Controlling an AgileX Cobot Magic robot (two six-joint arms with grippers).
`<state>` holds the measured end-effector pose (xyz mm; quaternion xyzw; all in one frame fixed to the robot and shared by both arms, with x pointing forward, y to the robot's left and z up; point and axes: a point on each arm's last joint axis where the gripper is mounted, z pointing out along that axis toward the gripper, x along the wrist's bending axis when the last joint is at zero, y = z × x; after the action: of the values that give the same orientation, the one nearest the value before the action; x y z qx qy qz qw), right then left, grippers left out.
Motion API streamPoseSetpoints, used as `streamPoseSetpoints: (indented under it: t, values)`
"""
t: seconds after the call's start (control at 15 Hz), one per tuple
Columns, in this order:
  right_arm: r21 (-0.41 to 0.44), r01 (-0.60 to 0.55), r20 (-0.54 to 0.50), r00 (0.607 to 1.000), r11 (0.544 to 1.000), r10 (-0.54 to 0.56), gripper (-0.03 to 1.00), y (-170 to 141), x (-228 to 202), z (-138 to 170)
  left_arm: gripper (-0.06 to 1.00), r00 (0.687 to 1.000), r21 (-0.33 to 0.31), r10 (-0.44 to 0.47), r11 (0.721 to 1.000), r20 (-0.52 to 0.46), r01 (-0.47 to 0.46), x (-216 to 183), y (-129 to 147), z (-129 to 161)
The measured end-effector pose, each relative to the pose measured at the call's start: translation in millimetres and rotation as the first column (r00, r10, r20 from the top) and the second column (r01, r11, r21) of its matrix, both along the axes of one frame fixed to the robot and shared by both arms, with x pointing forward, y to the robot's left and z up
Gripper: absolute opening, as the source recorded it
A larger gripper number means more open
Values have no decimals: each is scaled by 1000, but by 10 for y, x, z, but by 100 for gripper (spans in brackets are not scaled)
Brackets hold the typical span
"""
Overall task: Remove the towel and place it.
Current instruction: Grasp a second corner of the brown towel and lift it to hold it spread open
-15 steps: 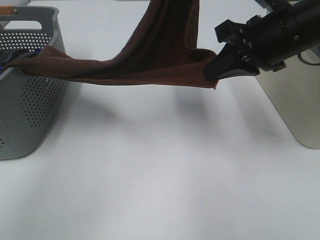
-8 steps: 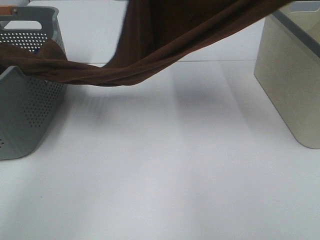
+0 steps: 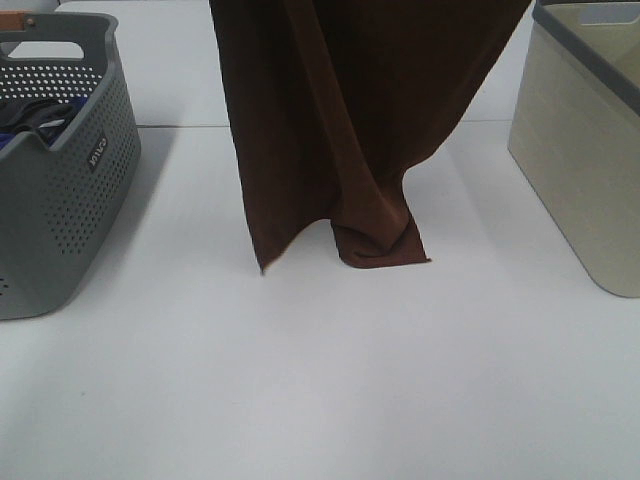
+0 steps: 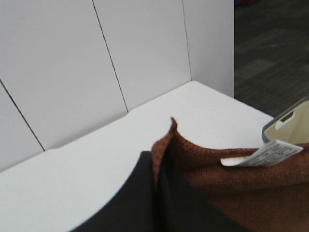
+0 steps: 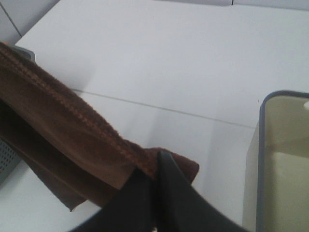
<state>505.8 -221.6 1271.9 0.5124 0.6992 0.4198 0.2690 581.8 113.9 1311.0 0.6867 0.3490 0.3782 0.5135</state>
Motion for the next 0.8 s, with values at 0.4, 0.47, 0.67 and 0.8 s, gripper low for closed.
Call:
streamPoseSetpoints:
  t: [0.4, 0.47, 0.67, 0.8]
  values:
    - [-128, 20, 2, 1000, 992, -20, 0, 120, 786, -522, 0, 977, 152, 140, 982, -159, -116, 805, -311, -1008]
    - [-138, 20, 57, 998, 990, -12, 0, 164, 980, -621, 0, 983, 155, 147, 979, -108, -130, 944, -371, -1133]
    - [-118, 34, 179, 984, 992, -12, 0, 254, 1360, -836, 0, 987, 158, 155, 975, 33, -158, 1263, -448, -1413]
    - [-114, 46, 357, 934, 992, -2, 0, 290, 1520, -806, 0, 976, -6, 145, 989, 160, -146, 1418, -333, -1336]
